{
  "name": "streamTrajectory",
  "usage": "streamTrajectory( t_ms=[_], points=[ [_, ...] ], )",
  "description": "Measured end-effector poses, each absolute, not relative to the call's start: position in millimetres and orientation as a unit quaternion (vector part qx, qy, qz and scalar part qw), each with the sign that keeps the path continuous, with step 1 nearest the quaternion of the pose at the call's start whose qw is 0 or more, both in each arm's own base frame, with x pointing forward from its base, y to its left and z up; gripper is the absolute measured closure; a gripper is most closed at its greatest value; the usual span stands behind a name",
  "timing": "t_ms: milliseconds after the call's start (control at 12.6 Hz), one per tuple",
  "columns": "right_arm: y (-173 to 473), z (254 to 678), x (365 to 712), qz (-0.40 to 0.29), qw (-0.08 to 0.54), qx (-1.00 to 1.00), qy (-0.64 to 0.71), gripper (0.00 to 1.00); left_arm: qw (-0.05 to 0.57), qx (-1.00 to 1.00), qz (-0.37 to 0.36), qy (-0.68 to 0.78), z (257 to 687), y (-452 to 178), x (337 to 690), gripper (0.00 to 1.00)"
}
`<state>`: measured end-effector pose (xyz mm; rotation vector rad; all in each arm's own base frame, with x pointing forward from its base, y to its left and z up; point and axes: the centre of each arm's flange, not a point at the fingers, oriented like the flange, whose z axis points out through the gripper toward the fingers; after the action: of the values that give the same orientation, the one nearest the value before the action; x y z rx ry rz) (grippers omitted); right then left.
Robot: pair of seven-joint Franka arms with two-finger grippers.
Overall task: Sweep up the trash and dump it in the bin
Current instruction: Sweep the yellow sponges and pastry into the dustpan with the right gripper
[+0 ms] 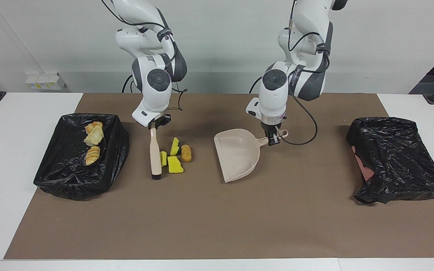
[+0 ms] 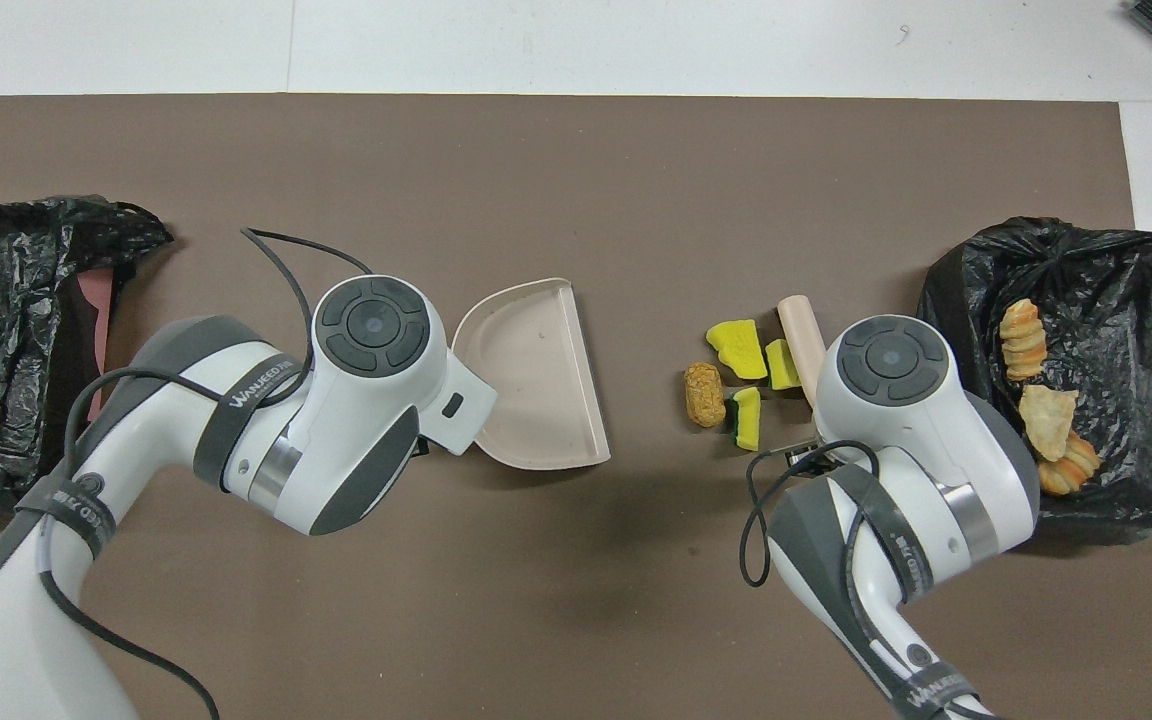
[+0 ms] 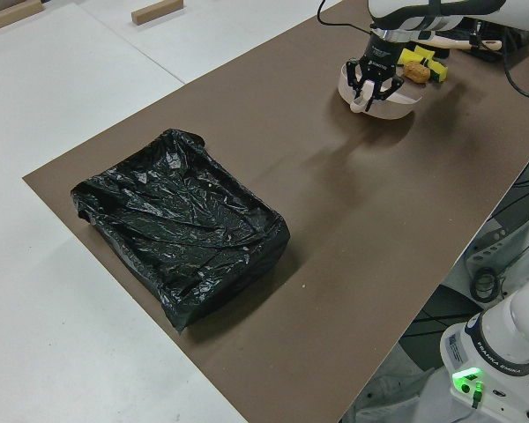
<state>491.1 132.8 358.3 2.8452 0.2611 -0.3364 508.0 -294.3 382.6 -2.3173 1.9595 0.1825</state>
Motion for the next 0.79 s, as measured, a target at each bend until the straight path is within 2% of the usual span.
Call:
streamTrajectory(
  t_ms=[397, 635, 793],
  points=[
    [183, 348, 471, -0.138, 0.086, 0.981, 0.106, 0.73, 0.053, -0.763, 0.065, 0.64, 381, -314, 494, 0.69],
    [221, 341, 459, -0.148, 0.026, 0.983, 0.102, 0.73, 0.054, -0.768, 0.068, 0.634, 377, -321, 487, 0.69],
    [250, 339, 453, -0.153, -0.035, 0.982, 0.11, 0.73, 0.054, -0.769, 0.071, 0.633, 374, -322, 485, 0.69]
  ],
)
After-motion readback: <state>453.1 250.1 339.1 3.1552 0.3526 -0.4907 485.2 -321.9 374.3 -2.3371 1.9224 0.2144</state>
